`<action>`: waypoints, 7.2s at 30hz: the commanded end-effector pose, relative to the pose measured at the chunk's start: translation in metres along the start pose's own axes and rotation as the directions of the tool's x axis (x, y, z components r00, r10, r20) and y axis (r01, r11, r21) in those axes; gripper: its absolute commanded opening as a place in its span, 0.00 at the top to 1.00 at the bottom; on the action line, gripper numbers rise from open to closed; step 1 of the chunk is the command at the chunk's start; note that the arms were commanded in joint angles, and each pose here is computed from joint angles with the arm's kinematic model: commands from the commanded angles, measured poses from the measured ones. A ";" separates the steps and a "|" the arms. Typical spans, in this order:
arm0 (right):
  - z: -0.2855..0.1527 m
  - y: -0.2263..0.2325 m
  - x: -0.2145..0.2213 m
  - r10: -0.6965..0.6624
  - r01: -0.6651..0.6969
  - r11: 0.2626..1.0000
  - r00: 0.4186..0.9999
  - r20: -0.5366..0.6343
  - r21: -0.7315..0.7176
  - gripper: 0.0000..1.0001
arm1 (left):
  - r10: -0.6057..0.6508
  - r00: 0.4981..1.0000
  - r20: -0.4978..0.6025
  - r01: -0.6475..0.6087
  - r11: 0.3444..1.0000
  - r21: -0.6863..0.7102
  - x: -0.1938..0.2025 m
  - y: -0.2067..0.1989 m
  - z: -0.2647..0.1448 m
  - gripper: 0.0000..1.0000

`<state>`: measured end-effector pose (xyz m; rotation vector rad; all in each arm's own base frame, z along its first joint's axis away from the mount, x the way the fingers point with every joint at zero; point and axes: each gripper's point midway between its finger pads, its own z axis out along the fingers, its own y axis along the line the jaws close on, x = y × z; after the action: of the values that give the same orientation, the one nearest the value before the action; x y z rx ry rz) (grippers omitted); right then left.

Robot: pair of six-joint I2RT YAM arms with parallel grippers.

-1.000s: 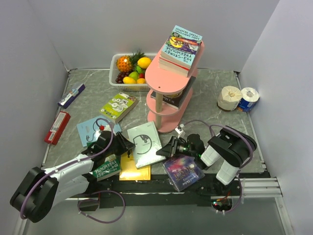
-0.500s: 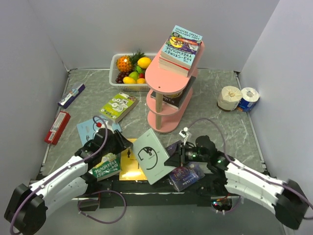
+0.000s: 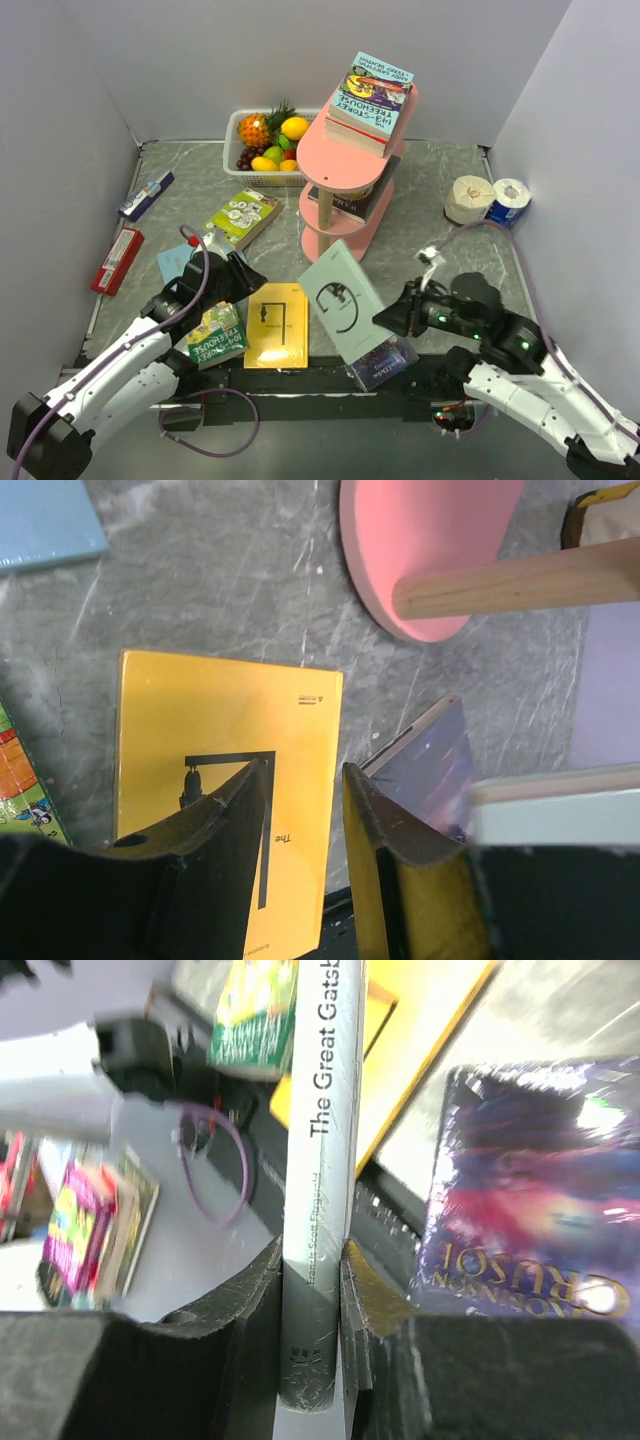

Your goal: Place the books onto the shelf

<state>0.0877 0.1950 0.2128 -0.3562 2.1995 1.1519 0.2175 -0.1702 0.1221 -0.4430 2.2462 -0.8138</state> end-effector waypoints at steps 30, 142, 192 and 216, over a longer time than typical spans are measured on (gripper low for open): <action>-0.152 0.015 -0.175 0.357 -0.270 0.924 0.351 0.866 -0.271 1.00 | 0.028 0.998 0.052 -0.032 0.996 0.081 -0.032 -0.043 0.001 0.58; -0.010 -0.135 -0.245 0.102 -0.429 0.840 0.726 0.680 0.333 0.42 | -0.009 0.994 0.112 -0.008 0.989 0.147 -0.115 -0.093 0.034 0.57; 0.065 -0.126 -0.242 0.159 -0.352 0.882 0.848 0.505 0.313 1.00 | -0.039 0.995 -0.089 0.079 0.856 0.511 -0.202 -0.218 0.149 0.61; 0.018 -0.122 -0.264 0.103 -0.386 0.869 0.752 0.651 0.308 1.00 | -0.072 0.995 -0.069 0.098 0.839 0.535 -0.232 -0.220 0.155 0.60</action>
<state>0.3563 0.1561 0.2566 0.3854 2.0200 0.7165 0.4967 -0.2787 0.2537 -0.3190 2.0363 -1.4145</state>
